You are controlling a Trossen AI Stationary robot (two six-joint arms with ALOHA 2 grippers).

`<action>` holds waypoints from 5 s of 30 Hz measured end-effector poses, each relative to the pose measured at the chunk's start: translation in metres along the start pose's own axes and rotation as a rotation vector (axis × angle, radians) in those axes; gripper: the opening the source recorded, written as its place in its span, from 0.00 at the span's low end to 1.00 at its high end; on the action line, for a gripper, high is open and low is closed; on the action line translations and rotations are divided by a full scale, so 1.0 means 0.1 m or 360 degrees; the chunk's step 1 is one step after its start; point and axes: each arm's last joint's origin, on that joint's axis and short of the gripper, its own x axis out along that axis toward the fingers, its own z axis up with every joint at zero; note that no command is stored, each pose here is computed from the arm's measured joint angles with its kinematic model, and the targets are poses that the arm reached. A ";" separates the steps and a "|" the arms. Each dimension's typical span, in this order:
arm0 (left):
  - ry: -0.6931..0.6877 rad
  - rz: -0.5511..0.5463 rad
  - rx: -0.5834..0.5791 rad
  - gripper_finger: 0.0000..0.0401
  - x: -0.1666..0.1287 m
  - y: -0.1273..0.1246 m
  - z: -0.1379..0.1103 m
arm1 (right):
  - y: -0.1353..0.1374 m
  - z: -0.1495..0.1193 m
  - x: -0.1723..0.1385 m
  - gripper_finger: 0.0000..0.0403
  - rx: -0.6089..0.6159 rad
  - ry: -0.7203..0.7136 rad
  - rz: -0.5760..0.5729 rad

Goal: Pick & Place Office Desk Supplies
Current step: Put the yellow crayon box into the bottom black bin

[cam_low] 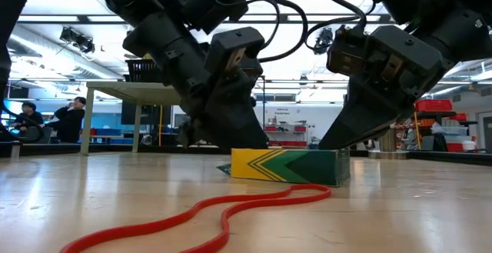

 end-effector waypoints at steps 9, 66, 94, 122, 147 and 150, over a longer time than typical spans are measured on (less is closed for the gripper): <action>0.0008 0.0002 0.0262 0.02 -0.04 -0.01 0.01 | 0.00 0.01 -0.07 0.12 -0.0007 0.0027 -0.0014; -0.0209 0.0221 0.0636 0.72 -1.10 -0.57 0.12 | -0.08 0.21 0.30 0.28 -0.0570 -0.0416 0.0327; 0.0257 0.0269 0.0595 0.26 -1.05 -0.66 0.39 | 0.04 0.46 0.28 0.30 -0.0676 -0.0674 0.0328; -0.0436 0.0931 -0.0323 0.25 -3.36 -0.04 1.16 | -0.08 0.33 0.35 0.17 -0.0595 -0.0463 0.0027; -0.0044 0.1254 -0.0243 0.24 -3.12 0.62 1.68 | -0.07 0.32 0.35 0.07 -0.0604 -0.0446 0.0066; -0.0037 0.1258 -0.0231 0.24 -3.12 0.62 1.68 | -0.07 0.32 0.35 0.07 -0.0604 -0.0446 0.0066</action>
